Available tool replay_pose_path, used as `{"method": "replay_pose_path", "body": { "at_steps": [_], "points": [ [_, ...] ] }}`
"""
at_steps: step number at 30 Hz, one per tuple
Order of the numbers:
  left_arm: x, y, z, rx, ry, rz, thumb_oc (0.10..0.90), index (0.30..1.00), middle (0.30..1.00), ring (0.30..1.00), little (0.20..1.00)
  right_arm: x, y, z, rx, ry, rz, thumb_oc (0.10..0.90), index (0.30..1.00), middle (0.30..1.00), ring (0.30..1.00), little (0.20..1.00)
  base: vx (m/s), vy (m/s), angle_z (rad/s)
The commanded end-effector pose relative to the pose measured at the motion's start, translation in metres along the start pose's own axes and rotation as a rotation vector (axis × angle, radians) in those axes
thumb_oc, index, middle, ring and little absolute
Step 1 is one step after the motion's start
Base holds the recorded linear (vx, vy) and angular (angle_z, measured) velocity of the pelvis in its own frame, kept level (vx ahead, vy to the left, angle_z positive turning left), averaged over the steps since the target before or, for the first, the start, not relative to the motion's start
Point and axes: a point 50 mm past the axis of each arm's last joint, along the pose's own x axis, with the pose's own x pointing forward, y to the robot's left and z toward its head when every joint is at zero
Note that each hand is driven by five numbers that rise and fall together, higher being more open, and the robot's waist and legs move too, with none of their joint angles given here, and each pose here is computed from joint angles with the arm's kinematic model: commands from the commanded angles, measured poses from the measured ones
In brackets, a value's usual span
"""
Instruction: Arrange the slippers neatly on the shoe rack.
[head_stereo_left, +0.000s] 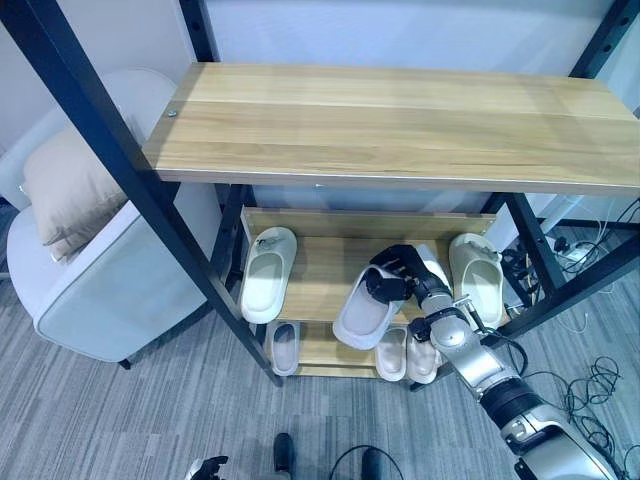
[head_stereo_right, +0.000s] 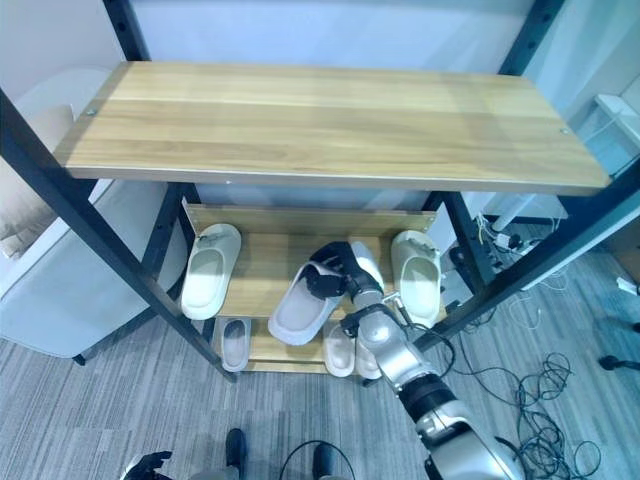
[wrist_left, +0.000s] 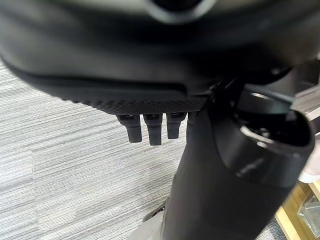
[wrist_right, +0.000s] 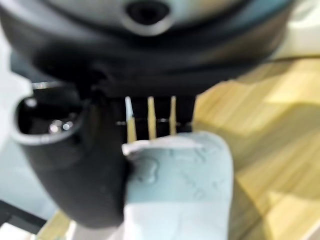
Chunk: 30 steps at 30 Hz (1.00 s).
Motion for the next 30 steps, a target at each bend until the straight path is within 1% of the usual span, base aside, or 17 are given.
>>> {"method": "replay_pose_path", "body": {
  "at_steps": [1, 7, 8, 9, 10, 13, 15, 17, 19, 21, 24, 25, 27, 28, 30],
  "points": [
    [0.003, 0.005, 0.007, 0.068, 0.001, 0.029, 0.8, 0.9, 0.9, 0.9, 0.9, 0.004, -0.04, 0.025, -0.07, -0.155, -0.177, 0.4, 0.3, 0.3, 0.3, 0.3, 0.0, 0.0, 0.0],
    [0.003, 0.006, 0.01, 0.077, -0.02, 0.032, 0.8, 0.9, 0.9, 0.9, 0.9, -0.013, -0.062, 0.047, -0.203, -0.328, -0.252, 0.4, 0.3, 0.3, 0.3, 0.3, 0.0, 0.0, 0.0],
    [0.003, 0.006, 0.01, 0.079, -0.023, 0.033, 0.8, 0.9, 0.9, 0.9, 0.9, -0.019, -0.064, 0.053, -0.208, -0.372, -0.262, 0.4, 0.3, 0.3, 0.3, 0.3, 0.0, 0.0, 0.0],
    [0.003, 0.006, 0.01, 0.08, -0.023, 0.033, 0.8, 0.9, 0.9, 0.9, 0.9, -0.02, -0.064, 0.053, -0.209, -0.371, -0.262, 0.4, 0.3, 0.3, 0.3, 0.3, 0.0, 0.0, 0.0],
    [0.003, 0.006, 0.01, 0.08, -0.022, 0.033, 0.8, 0.9, 0.9, 0.9, 0.9, -0.027, -0.065, 0.062, -0.21, -0.428, -0.263, 0.4, 0.3, 0.3, 0.3, 0.3, 0.0, 0.0, 0.0],
    [0.003, 0.004, 0.01, 0.08, -0.023, 0.028, 0.8, 0.9, 0.9, 0.9, 0.9, -0.034, -0.064, 0.065, -0.197, -0.458, -0.252, 0.4, 0.3, 0.3, 0.3, 0.3, -0.01, -0.004, -0.04],
    [0.003, 0.004, 0.009, 0.078, -0.021, 0.027, 0.8, 0.9, 0.9, 0.9, 0.9, -0.04, -0.062, 0.069, -0.16, -0.486, -0.232, 0.4, 0.3, 0.3, 0.3, 0.3, 0.0, 0.0, 0.0],
    [0.003, 0.004, 0.01, 0.074, -0.025, 0.025, 0.8, 0.9, 0.9, 0.9, 0.9, -0.048, -0.058, 0.072, -0.086, -0.514, -0.204, 0.4, 0.3, 0.3, 0.3, 0.3, 0.0, 0.0, 0.0],
    [0.003, 0.004, 0.01, 0.075, -0.024, 0.025, 0.8, 0.9, 0.9, 0.9, 0.9, -0.048, -0.058, 0.071, -0.086, -0.513, -0.204, 0.4, 0.3, 0.3, 0.3, 0.3, 0.0, 0.0, 0.0],
    [0.003, 0.002, 0.016, 0.069, -0.041, 0.017, 0.8, 0.9, 0.9, 0.9, 0.9, -0.063, -0.056, 0.078, 0.002, -0.568, -0.163, 0.4, 0.3, 0.3, 0.3, 0.3, 0.0, 0.0, 0.0],
    [0.002, -0.005, 0.018, 0.047, -0.05, -0.001, 0.8, 0.9, 0.9, 0.9, 0.9, -0.072, -0.049, 0.075, 0.099, -0.567, -0.12, 0.4, 0.3, 0.3, 0.3, 0.3, 0.0, 0.002, -0.01],
    [0.002, -0.005, 0.018, 0.048, -0.05, -0.002, 0.8, 0.9, 0.9, 0.9, 0.9, -0.073, -0.049, 0.075, 0.1, -0.567, -0.119, 0.4, 0.3, 0.3, 0.3, 0.3, -0.02, 0.002, -0.04],
    [0.001, -0.013, 0.015, 0.048, -0.041, -0.027, 0.8, 0.9, 0.9, 0.9, 0.9, -0.08, -0.04, 0.073, 0.187, -0.565, -0.063, 0.4, 0.3, 0.3, 0.3, 0.3, -0.01, 0.001, -0.02],
    [0.001, -0.013, 0.014, 0.049, -0.04, -0.027, 0.8, 0.9, 0.9, 0.9, 0.9, -0.081, -0.041, 0.073, 0.187, -0.564, -0.063, 0.4, 0.3, 0.3, 0.3, 0.3, 0.0, 0.0, 0.0],
    [0.0, -0.017, 0.01, 0.052, -0.032, -0.049, 0.8, 0.9, 0.9, 0.9, 0.9, -0.09, -0.038, 0.069, 0.247, -0.561, -0.035, 0.4, 0.3, 0.3, 0.3, 0.3, -0.02, -0.001, 0.01]
  ]
}}
